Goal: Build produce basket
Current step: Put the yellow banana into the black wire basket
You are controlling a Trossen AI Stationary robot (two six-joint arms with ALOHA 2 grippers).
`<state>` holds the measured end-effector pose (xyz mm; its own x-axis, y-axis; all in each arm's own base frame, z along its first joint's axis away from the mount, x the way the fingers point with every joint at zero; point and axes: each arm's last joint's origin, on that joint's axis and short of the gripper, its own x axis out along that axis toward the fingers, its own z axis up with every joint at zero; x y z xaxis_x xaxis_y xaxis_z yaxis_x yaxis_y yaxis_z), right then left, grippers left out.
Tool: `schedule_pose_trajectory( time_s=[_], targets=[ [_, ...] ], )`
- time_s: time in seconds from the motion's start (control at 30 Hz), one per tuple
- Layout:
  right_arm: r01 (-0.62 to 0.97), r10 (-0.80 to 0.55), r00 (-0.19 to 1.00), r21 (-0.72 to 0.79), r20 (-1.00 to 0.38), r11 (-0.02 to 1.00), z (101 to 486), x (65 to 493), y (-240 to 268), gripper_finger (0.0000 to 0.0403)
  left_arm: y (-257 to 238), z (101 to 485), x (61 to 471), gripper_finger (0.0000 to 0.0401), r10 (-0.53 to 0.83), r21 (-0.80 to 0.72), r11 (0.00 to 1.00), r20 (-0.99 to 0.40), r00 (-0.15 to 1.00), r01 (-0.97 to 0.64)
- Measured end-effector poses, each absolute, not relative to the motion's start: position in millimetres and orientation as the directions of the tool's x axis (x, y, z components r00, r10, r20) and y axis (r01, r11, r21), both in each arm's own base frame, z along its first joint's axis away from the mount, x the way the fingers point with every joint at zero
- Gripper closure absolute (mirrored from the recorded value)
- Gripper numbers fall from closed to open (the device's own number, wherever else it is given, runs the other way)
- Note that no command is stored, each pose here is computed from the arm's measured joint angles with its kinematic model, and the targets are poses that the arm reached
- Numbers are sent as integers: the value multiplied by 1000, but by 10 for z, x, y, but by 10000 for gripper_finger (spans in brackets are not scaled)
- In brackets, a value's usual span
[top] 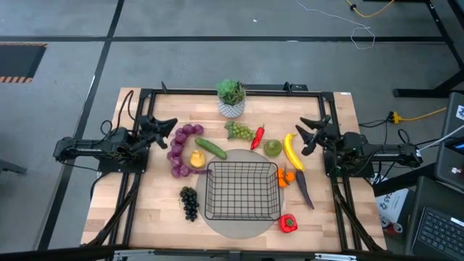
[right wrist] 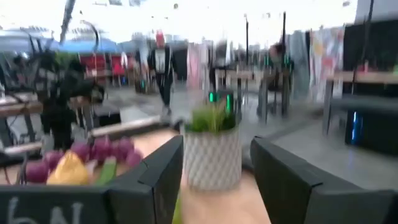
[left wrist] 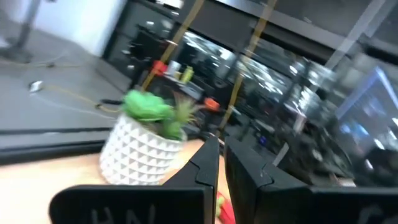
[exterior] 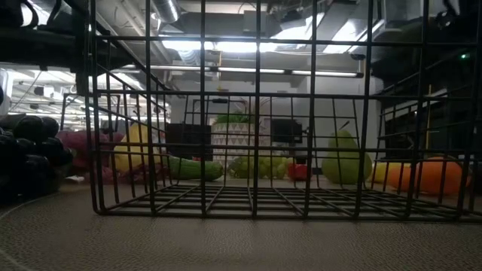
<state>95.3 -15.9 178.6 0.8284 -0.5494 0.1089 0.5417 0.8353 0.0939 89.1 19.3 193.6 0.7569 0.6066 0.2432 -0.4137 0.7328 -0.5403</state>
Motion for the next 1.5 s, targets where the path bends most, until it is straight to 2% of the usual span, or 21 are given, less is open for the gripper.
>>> schedule_pose_trajectory(
  time_s=[0.13, 0.4, 0.57, 0.83, 1.07, 1.17, 1.27, 1.37, 1.5],
  targets=[
    [548, -552, 833, 106, 18, 830, 1686, 960, -163, 215, 205, 1933, 882, 382, 649, -559, 699, 233, 724, -446],
    [547, -553, 833, 132, 16, 827, 1684, 962, -163, 215, 226, 1925, 865, 382, 718, -573, 640, 212, 662, -511],
    [554, -554, 832, 62, -15, 830, 1656, 985, -163, 215, 227, 1901, 886, 382, 723, -568, 633, 189, 665, -526],
    [556, -554, 830, 37, -64, 830, 1608, 1020, -163, 215, 267, 1853, 904, 382, 813, -564, 531, 128, 568, -633],
    [550, -552, 833, 189, -44, 814, 1631, 1024, -162, 215, 304, 1843, 910, 382, 823, -505, 533, 123, 554, -679],
    [535, -554, 832, 222, 31, 815, 1712, 1026, -164, 215, 282, 1851, 939, 382, 742, -461, 635, 144, 654, -619],
    [456, -533, 815, 316, 227, 832, 1924, 996, -158, 215, 238, 1894, 969, 382, 594, -458, 760, 200, 779, -462],
    [290, -377, 835, 261, 401, 921, 2086, 960, -113, 215, 191, 1952, 981, 382, 434, -403, 862, 272, 859, -308],
    [79, -141, 812, 134, 566, 988, 2229, 898, -44, 215, 151, 2046, 963, 382, 305, -345, 922, 375, 875, -173]
  ],
)
